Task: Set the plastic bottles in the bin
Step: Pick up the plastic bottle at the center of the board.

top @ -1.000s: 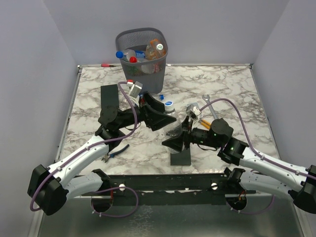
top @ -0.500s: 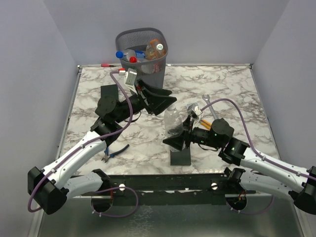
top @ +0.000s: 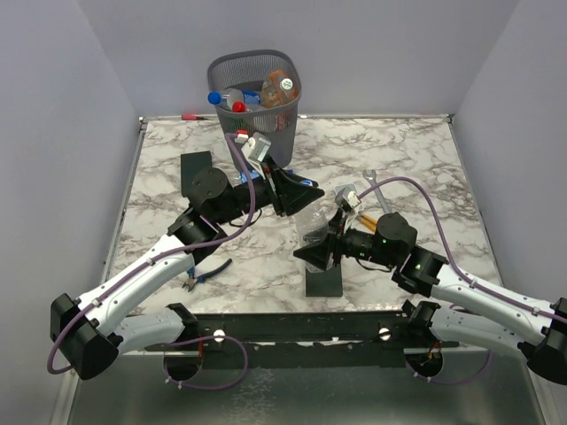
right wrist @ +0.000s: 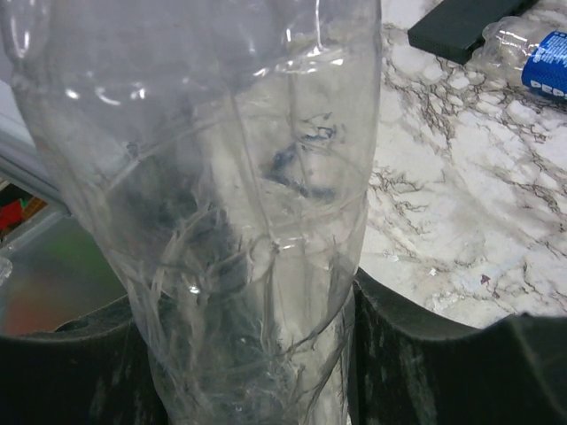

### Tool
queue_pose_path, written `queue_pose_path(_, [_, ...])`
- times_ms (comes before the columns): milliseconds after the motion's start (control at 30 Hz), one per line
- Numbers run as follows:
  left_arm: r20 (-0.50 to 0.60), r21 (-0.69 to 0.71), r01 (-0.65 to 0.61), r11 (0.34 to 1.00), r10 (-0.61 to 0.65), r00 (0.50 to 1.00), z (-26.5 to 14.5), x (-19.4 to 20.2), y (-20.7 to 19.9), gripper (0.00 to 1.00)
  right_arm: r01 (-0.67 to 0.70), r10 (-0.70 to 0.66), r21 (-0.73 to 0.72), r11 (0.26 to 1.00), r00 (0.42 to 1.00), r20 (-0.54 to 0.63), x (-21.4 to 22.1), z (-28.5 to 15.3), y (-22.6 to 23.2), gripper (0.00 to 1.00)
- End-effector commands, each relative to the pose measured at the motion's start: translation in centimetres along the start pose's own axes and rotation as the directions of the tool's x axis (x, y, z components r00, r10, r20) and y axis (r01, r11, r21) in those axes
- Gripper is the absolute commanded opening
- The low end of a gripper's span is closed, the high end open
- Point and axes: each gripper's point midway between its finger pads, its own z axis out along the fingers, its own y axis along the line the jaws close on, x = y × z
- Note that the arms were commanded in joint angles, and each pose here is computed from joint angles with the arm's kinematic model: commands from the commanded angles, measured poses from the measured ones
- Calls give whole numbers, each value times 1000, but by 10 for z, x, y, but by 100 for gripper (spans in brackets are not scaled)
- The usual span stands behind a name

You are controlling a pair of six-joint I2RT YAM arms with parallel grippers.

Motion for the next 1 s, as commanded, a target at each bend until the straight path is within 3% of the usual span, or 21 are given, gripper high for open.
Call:
queue_pose_path(0, [-7,-8,-25,1000,25,1000,-2,-3,-4,16,15,-15,8,1000,999,28,-7,-4,1,38])
queue_pose_path(33, [-8,-9,-26,1000,26,1000,-2,-2,-4,3,9,-9,12,1000,1000,26,-6,-4,0,40])
queue_pose_path(67, [-8,-12,-29,1000,29,1000,-2,-2,-3,0,-1,1,20,1000,1000,22,-6,-4,-1,47])
queue_pose_path(167, [23,-36,-60,998,61,998,-2,-11,-2,0,-27,27,19,999,1000,5,-12,-4,4,95])
queue_pose_path(200, [43,-56,-81,995,84,996,-2,-17,0,0,-34,34,22,999,999,1,-16,-6,6,99])
queue_pose_path(400, [175,-257,-188,948,237,955,1,-78,19,0,-39,25,162,986,996,83,-61,-33,2,100])
queue_pose_path(600, [287,-329,-253,910,352,891,12,-141,11,0,24,-56,198,980,986,158,-103,-70,16,100])
queue_pose_path(867, [394,-449,-292,844,480,784,22,-214,12,0,45,-94,191,981,962,257,-115,-104,26,100])
queue_pose_path(967, [399,-544,-325,773,580,710,18,-242,20,0,31,-101,235,971,952,290,-113,-113,17,100])
